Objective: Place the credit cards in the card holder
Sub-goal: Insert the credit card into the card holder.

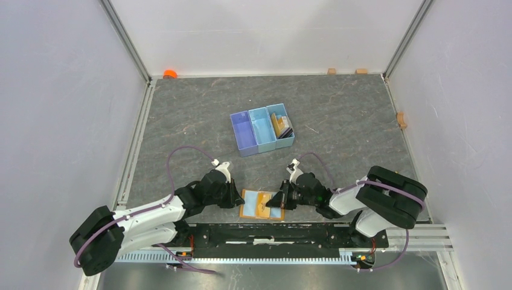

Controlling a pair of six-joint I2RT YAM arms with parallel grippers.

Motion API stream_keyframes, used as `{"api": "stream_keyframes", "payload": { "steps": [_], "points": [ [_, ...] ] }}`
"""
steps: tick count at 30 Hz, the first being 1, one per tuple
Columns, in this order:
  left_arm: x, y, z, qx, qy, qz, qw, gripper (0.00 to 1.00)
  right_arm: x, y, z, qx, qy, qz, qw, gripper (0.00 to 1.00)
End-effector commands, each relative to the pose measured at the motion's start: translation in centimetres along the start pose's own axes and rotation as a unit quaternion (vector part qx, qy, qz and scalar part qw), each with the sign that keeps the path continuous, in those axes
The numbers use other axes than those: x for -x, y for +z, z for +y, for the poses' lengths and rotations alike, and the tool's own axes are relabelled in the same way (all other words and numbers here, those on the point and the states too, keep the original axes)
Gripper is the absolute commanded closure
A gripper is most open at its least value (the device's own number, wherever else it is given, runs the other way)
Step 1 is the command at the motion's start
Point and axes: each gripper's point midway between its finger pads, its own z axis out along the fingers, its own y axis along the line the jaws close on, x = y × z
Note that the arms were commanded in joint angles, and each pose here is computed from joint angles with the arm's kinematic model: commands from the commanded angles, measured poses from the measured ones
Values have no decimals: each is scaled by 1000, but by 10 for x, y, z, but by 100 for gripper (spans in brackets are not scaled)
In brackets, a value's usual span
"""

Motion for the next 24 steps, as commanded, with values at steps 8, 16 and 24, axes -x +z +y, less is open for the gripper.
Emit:
{"api": "stream_keyframes", "payload": {
  "steps": [8,16,24],
  "points": [
    [-17,1,15,16,17,25,999,85,-41,-10,-61,-119,23,79,989,100],
    [-19,1,9,-6,25,29,999,85,-38,11,-46,-109,8,91,990,100],
    [-18,-1,7,-11,23,26,999,89,-29,30,-39,-123,-31,83,988,91]
  ]
}}
